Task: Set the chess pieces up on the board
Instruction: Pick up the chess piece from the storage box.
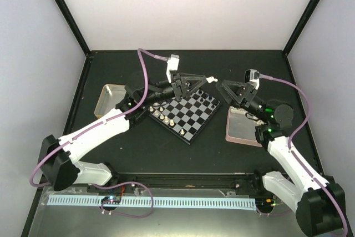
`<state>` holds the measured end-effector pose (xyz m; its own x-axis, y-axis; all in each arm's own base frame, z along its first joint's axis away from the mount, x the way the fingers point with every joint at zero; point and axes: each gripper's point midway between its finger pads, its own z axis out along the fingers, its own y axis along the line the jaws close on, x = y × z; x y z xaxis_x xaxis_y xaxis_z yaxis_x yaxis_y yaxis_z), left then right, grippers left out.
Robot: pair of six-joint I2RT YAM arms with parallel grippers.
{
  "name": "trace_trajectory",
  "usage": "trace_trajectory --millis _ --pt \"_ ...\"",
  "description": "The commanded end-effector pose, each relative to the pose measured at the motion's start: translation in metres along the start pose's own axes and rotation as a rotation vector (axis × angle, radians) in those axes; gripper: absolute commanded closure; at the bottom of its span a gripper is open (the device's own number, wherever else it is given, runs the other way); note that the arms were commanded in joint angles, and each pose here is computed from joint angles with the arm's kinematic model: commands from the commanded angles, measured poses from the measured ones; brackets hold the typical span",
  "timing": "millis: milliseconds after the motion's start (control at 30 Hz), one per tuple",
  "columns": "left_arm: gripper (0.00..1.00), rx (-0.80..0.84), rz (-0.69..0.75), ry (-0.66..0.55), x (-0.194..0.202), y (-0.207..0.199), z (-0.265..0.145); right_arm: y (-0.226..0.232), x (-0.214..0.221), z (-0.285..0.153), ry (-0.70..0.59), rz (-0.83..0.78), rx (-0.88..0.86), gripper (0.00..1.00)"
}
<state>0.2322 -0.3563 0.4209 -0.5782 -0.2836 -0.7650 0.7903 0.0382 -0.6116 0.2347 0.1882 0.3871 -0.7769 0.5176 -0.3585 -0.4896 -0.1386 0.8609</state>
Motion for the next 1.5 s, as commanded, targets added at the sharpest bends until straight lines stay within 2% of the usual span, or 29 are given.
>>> trace_trajectory --millis 0,267,467,633,900,1300,1467 --pt "0.99 0.103 -0.048 -0.064 -0.020 -0.026 -0.008 0.046 0.002 0.008 0.004 -0.090 -0.143 0.32" --pt "0.98 0.156 -0.100 -0.066 -0.019 -0.031 -0.011 0.042 -0.004 0.019 0.014 -0.087 -0.115 0.41" --pt "0.98 0.170 -0.110 -0.058 -0.016 -0.031 -0.012 0.040 -0.003 0.027 0.059 -0.107 -0.086 0.43" --pt "0.98 0.168 -0.112 -0.059 -0.016 -0.029 -0.013 0.045 0.001 0.030 0.091 -0.117 -0.099 0.52" --pt "0.98 0.172 -0.105 -0.063 -0.017 -0.030 -0.014 0.048 0.012 0.034 0.150 -0.133 -0.108 0.53" --pt "0.98 0.160 -0.111 -0.061 -0.015 -0.026 -0.015 0.043 0.009 0.035 0.122 -0.110 -0.095 0.77" --pt "0.98 0.147 -0.104 -0.063 -0.014 -0.024 -0.016 0.043 0.008 0.035 0.113 -0.103 -0.093 0.91"
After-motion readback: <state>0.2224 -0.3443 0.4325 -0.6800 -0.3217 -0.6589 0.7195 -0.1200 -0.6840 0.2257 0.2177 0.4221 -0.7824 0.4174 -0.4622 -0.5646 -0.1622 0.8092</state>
